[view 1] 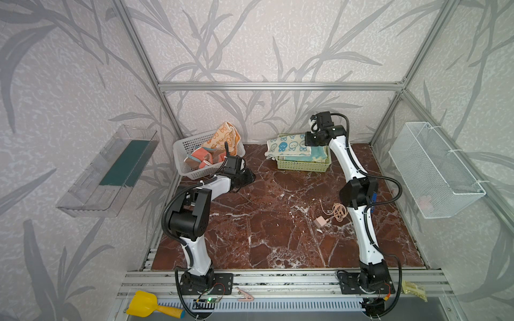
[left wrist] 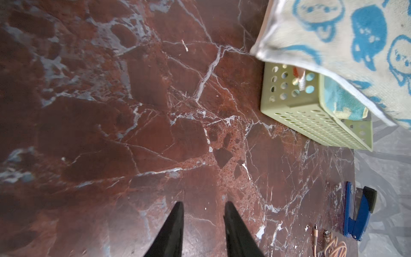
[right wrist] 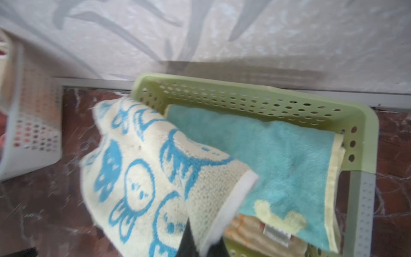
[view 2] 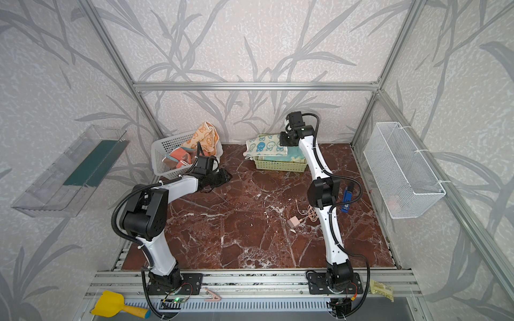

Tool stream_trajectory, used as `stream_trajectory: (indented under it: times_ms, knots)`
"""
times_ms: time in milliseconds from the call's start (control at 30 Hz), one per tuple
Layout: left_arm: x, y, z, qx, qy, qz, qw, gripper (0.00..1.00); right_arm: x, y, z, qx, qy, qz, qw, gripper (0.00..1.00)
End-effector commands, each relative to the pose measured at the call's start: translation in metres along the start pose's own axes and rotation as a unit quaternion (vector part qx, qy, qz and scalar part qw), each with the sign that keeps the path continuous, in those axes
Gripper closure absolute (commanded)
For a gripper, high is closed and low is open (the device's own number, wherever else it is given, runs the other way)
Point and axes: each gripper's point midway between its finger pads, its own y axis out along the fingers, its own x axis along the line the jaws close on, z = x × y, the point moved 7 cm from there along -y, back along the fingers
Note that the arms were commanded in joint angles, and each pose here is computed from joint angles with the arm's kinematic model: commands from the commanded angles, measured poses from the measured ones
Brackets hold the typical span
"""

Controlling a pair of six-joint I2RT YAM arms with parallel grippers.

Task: Fold and stack the towels
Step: 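Carry the bunny towel to the green basket with right gripper while left withdraws, then release the bunny towel in the basket while left gripper reaches into white basket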

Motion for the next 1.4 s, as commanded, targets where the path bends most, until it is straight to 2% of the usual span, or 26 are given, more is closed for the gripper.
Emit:
stream_trajectory:
  times_ms: [0,200,533,1133,1167,1200,1233,1267,1367]
  knots:
    - [-0.004,0.007,0.0,0.009,-0.003,0.004,1.0,0.67,-0.019,0.019,0.015,0.033,0.014,-0.004,0.999,1.0]
    - [0.0,0.015,0.007,0.025,0.002,-0.014,1.0,0.67,-0.057,0.025,0.015,0.028,0.015,0.032,0.999,1.0]
    - [-0.009,0.014,0.011,0.043,0.014,-0.023,0.999,0.67,-0.068,0.004,-0.001,0.005,-0.061,0.097,0.993,1.0]
    - [-0.012,0.003,0.012,0.045,0.028,-0.035,0.998,0.67,-0.074,-0.024,-0.013,-0.008,-0.067,0.11,0.992,1.0]
    - [-0.012,0.003,0.012,0.045,0.028,-0.035,0.998,0.67,-0.074,-0.024,-0.013,-0.008,-0.068,0.109,0.992,0.92]
    - [-0.012,0.003,0.012,0.045,0.028,-0.035,0.998,0.67,-0.074,-0.022,-0.012,-0.007,-0.067,0.111,0.992,0.75]
    - [-0.014,0.002,0.011,0.044,0.03,-0.035,0.998,0.67,-0.075,-0.022,-0.011,-0.004,-0.065,0.113,0.991,0.53]
    - [-0.015,0.001,0.009,0.044,0.035,-0.038,0.998,0.67,-0.075,-0.022,-0.01,-0.002,-0.062,0.117,0.991,0.44]
    - [-0.022,-0.009,-0.004,0.039,0.069,-0.056,0.995,0.67,-0.075,-0.031,-0.012,-0.004,-0.052,0.125,0.991,0.36]
